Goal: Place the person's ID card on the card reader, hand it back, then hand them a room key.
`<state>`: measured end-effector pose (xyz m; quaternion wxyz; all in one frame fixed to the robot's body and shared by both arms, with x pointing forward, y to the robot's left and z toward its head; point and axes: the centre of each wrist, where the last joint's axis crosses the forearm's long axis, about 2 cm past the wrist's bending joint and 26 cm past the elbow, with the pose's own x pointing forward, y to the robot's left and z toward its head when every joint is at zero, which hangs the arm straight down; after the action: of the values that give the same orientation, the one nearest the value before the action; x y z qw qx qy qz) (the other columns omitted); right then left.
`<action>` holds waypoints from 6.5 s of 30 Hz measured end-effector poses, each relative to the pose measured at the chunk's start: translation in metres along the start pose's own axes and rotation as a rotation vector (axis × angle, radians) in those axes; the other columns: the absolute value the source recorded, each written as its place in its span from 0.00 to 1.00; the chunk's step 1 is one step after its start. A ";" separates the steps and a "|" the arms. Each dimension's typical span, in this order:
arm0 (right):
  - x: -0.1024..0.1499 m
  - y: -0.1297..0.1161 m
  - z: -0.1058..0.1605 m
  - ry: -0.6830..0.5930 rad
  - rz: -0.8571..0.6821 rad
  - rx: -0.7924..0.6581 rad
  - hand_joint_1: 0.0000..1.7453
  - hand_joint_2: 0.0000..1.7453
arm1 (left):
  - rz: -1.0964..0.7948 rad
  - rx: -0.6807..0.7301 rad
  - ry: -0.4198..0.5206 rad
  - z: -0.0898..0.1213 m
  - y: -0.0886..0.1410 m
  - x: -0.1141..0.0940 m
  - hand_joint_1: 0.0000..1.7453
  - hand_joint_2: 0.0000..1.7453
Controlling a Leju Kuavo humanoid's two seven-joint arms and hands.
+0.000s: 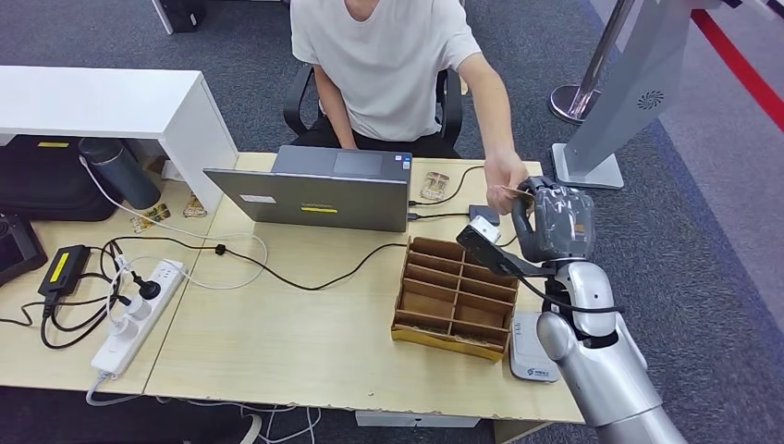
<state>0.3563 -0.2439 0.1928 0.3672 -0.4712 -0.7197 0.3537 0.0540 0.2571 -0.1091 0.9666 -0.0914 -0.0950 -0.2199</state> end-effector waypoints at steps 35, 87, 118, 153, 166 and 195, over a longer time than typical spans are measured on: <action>-0.017 -0.030 0.201 0.097 -0.032 0.001 1.00 1.00 | 0.102 0.017 0.020 0.001 -0.006 -0.017 0.00 1.00; 0.015 0.049 0.242 0.174 -0.106 0.314 1.00 1.00 | 0.092 0.008 -0.016 0.000 -0.004 -0.005 0.00 1.00; -0.044 -0.035 -0.053 0.011 0.484 -0.113 1.00 1.00 | 0.036 0.009 -0.026 -0.001 0.001 0.020 0.00 1.00; -0.026 0.012 0.015 -0.088 0.398 -0.049 0.00 1.00 | 0.059 0.020 -0.005 -0.001 0.001 0.020 0.00 1.00; 0.021 -0.027 0.193 -0.161 0.218 -0.070 0.00 1.00 | 0.139 0.021 0.047 0.000 -0.008 -0.010 0.00 1.00; 0.045 -0.007 0.211 -0.162 0.145 0.039 0.00 1.00 | 0.122 0.011 -0.001 -0.001 -0.006 0.001 0.00 1.00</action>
<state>0.1589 -0.2376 0.1061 0.2905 -0.4849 -0.7040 0.4301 0.0523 0.2515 -0.1090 0.9786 -0.0918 -0.0911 -0.1601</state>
